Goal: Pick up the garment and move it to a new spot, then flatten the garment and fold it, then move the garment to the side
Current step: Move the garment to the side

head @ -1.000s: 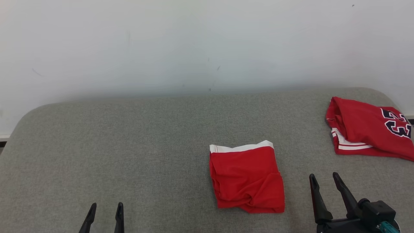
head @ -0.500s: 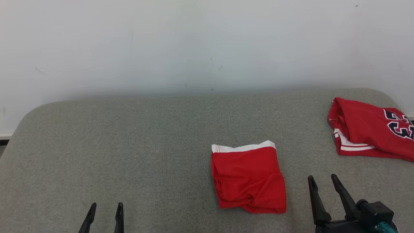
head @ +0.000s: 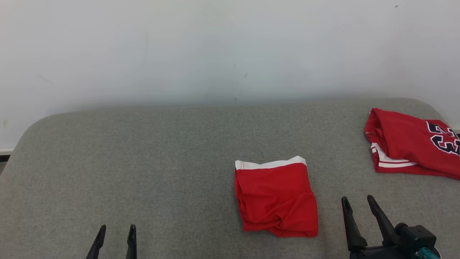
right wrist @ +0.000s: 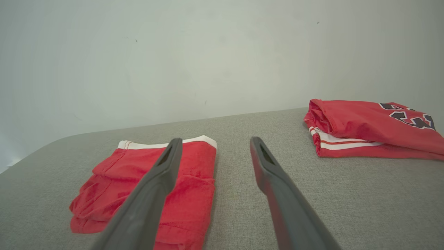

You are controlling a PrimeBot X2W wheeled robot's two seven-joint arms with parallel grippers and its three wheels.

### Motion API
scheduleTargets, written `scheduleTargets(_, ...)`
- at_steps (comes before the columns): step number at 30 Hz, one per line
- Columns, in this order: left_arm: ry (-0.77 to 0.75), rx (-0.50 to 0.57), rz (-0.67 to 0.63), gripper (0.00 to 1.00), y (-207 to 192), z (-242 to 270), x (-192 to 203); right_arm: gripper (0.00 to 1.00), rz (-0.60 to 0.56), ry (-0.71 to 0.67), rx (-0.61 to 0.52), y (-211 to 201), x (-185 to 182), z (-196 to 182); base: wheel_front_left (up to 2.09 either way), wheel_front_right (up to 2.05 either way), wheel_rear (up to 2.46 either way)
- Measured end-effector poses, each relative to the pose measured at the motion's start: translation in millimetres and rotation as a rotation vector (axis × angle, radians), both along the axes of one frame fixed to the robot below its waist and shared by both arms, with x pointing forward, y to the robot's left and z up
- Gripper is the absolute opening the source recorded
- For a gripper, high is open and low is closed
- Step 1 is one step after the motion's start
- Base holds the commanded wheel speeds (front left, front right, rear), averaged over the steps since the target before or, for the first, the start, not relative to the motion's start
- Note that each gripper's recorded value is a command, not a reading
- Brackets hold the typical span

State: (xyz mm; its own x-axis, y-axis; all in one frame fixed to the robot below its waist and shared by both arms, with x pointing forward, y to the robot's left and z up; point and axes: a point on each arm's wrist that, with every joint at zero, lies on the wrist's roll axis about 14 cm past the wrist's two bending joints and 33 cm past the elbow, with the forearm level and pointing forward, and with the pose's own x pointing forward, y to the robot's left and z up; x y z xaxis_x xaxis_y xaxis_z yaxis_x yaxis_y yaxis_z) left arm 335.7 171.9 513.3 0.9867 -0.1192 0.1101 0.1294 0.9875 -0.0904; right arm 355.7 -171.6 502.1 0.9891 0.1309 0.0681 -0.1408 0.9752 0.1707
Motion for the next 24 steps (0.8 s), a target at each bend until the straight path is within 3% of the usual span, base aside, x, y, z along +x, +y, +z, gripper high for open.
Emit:
scheduleTargets(11,0.003,0.009,0.014,1.00,4,-1,1,1.00,0.021,0.032,0.000,6,5,-8,0.00,0.00,0.00)
scheduleTargets(24,0.011,-0.006,0.052,1.00,11,-3,1,1.00,0.127,0.204,-0.109,29,56,-36,0.00,0.00,0.00)
